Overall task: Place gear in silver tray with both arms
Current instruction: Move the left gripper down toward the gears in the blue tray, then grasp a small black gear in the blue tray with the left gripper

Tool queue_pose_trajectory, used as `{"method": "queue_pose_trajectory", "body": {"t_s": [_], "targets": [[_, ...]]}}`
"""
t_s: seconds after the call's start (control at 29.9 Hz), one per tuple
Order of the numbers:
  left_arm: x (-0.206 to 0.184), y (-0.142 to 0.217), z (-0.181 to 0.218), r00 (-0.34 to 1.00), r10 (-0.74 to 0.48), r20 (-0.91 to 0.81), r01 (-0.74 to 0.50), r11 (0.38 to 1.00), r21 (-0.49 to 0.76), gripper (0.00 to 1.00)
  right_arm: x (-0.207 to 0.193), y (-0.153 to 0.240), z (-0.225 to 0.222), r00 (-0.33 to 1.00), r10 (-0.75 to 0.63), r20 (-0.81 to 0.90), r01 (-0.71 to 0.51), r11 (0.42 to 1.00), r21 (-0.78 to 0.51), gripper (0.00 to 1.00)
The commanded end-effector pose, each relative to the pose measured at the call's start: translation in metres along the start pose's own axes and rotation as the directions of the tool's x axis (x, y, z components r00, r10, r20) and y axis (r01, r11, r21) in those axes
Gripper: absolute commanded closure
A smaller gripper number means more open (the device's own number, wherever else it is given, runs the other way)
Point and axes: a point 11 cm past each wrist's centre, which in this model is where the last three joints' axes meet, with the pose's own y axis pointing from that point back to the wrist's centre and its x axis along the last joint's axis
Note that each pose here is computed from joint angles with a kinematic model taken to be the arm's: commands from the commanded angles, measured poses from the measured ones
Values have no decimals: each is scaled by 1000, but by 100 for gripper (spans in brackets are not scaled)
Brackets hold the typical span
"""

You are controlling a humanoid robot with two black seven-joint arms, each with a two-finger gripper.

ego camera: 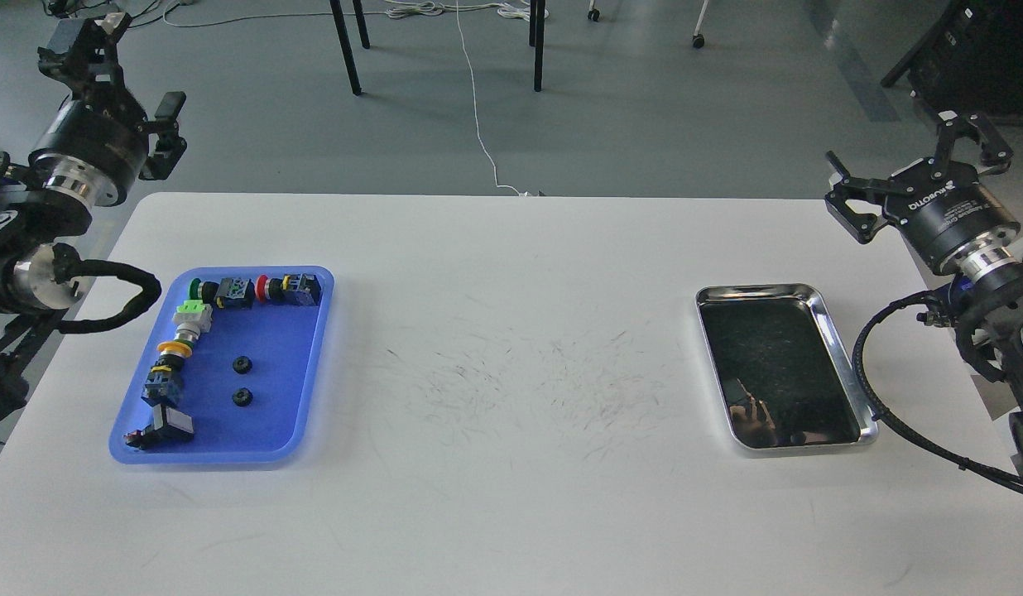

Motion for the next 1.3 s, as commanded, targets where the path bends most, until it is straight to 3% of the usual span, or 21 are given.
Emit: {"method": "queue_pose_trajectory", "body": {"t_s": [0.0, 0.2, 0.37, 0.57, 0.9, 1.1, 1.27], "targets": [[-4, 25, 10, 977, -120, 174, 108, 991, 73, 2, 2, 4, -4, 1000, -2, -8, 2, 1000, 11, 1], [-35, 75, 20, 814, -375, 443, 308, 926, 217, 2, 1, 4, -3, 1000, -14, -13, 14, 1000, 10, 1], [-39, 117, 9, 654, -505, 563, 353, 862, 363, 2, 6, 8, 0, 1000, -3, -9, 3, 1000, 4, 1], [-21, 138, -7, 401, -547, 735, 305, 836, 456, 2, 7, 8, 3, 1000, 3, -9, -3, 1000, -2, 1], [-23, 159, -67, -23, -657, 753, 340, 703, 624, 2, 8, 7, 8, 1000, 4, 3, -4, 1000, -6, 1], [-25, 153, -97, -182, -653, 735, 340, 660, 670, 2, 8, 7, 8, 1000, 5, 3, -5, 1000, -6, 1], [-19, 139, -119, -233, -648, 725, 272, 673, 688, 5, 9, 7, 8, 1000, 7, 3, -7, 1000, -7, 1]]}}
